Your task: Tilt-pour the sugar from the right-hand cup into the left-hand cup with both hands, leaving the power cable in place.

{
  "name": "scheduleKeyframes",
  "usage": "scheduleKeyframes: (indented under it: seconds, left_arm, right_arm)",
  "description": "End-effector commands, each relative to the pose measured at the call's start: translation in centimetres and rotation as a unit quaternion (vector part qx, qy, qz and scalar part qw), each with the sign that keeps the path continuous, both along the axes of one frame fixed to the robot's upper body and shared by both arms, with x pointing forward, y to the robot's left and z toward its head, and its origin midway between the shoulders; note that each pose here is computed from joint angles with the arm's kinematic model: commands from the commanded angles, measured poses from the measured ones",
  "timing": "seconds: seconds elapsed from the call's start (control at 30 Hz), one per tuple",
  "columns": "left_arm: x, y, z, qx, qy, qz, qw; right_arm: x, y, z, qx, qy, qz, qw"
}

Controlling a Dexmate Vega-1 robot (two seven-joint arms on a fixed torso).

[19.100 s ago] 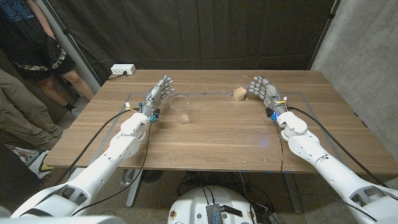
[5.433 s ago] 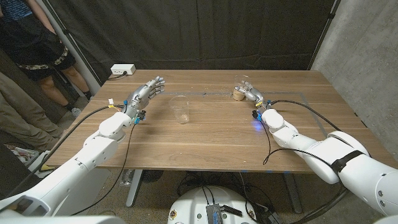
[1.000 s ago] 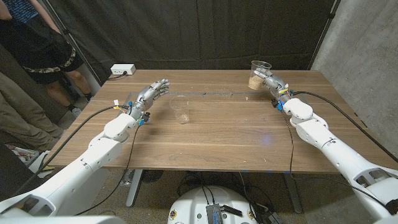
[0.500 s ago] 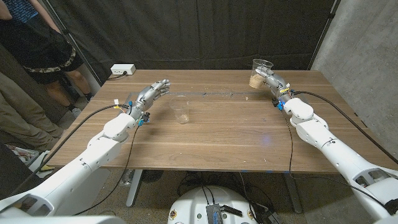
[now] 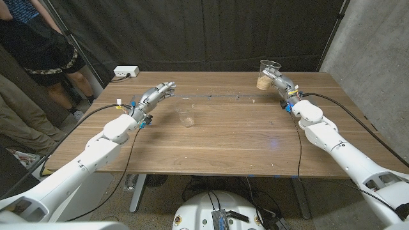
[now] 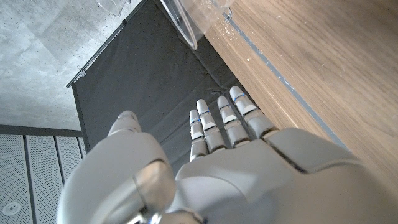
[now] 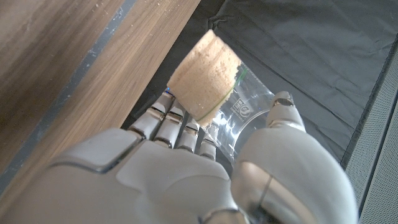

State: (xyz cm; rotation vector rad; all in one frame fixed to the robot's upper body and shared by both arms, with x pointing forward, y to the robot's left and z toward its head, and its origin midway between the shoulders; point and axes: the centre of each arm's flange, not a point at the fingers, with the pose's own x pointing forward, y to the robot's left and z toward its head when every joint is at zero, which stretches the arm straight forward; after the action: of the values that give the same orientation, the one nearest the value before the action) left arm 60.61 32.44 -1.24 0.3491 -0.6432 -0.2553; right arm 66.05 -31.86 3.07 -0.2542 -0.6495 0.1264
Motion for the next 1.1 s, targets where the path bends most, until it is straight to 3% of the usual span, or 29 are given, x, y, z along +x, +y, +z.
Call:
scheduleKeyframes:
  seconds: [0.03,0.5,1.1]
  left_arm:
    - [-0.8,0.5,-1.1,0.019,0.007,0.0,1.0]
    - [-1.5,1.2,-3.0,0.012,0.009,0.004,1.0]
    - [-2.1,2.6,-3.2,0.028,0.007,-0.009,1.0]
  right_arm:
    - [-0.1,-0.2,0.4,-0.01,0.004,0.0,0.9999]
    - [-0.6,-0.3,0.7,-0.021,0.004,-0.004,0.9998]
    - [-1.4,-0.7,0.6,-0.031,0.014,-0.018,0.9992]
